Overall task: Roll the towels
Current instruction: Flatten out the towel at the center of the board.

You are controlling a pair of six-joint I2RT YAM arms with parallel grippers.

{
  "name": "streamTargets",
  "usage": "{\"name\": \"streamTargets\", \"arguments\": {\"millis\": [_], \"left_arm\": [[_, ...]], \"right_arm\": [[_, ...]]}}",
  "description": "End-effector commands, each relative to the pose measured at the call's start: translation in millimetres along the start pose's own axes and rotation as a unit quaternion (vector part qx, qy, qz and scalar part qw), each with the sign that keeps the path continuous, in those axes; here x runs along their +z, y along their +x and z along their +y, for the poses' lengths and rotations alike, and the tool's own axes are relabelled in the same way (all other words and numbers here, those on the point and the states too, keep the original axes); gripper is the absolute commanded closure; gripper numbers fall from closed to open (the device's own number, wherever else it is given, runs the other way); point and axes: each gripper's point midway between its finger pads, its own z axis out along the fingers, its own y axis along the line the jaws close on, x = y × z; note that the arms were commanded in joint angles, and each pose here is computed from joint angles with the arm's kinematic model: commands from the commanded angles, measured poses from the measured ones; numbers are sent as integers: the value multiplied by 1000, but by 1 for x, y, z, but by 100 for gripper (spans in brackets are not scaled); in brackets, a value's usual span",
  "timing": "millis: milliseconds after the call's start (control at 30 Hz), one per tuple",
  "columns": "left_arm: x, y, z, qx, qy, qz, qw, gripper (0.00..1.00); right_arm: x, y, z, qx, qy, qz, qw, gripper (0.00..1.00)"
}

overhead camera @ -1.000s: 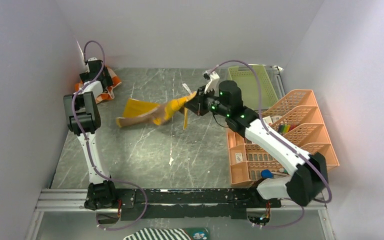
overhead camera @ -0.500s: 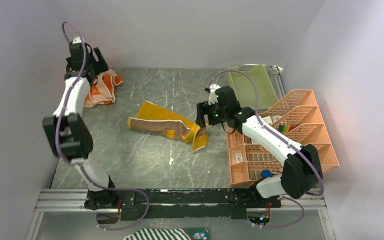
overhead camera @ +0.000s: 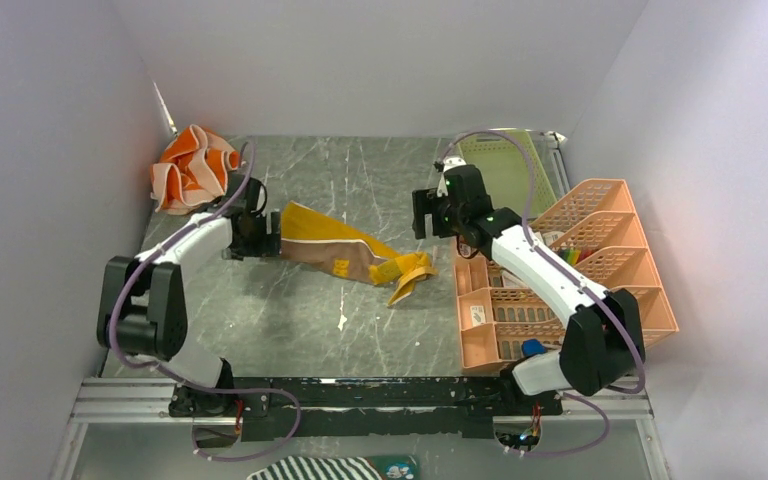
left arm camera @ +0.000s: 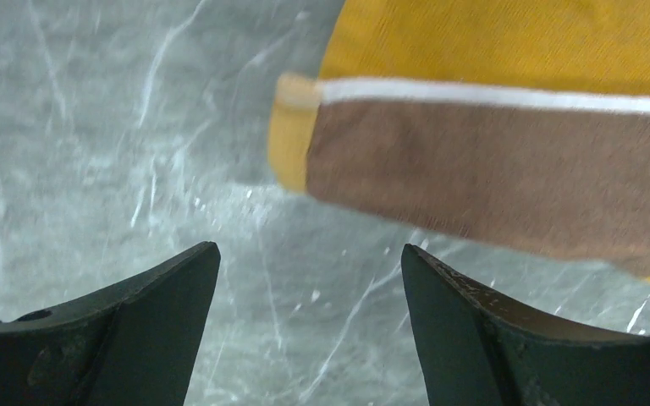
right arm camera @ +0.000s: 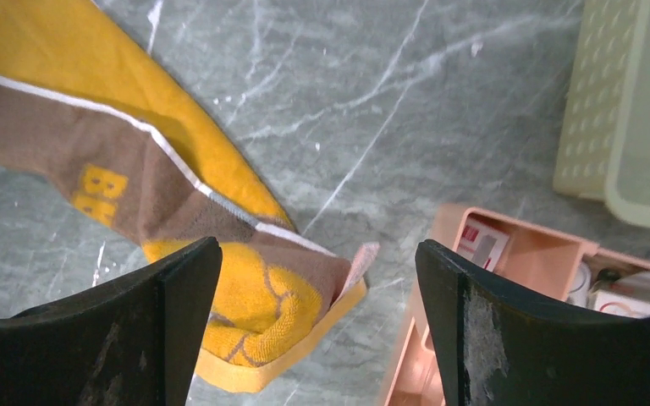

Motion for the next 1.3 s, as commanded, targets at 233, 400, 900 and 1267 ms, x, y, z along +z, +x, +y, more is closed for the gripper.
{"name": "streamTargets", "arguments": {"millis": [233, 400, 900, 1267], "left_arm": [[-13, 9, 10, -36, -6, -31, 999, 7], [3, 3, 5, -44, 11, -21, 999, 7], [27, -44, -14, -1, 95, 10, 995, 93], [-259, -211, 52, -79, 29, -402, 912, 93]], "right_arm": [[0, 94, 20, 82, -55, 118, 988, 15], [-5, 122, 31, 85, -83, 138, 983, 16], [8, 88, 32, 52, -120, 74, 989, 100], [-13, -134, 19, -45, -59, -139, 987, 100]]}}
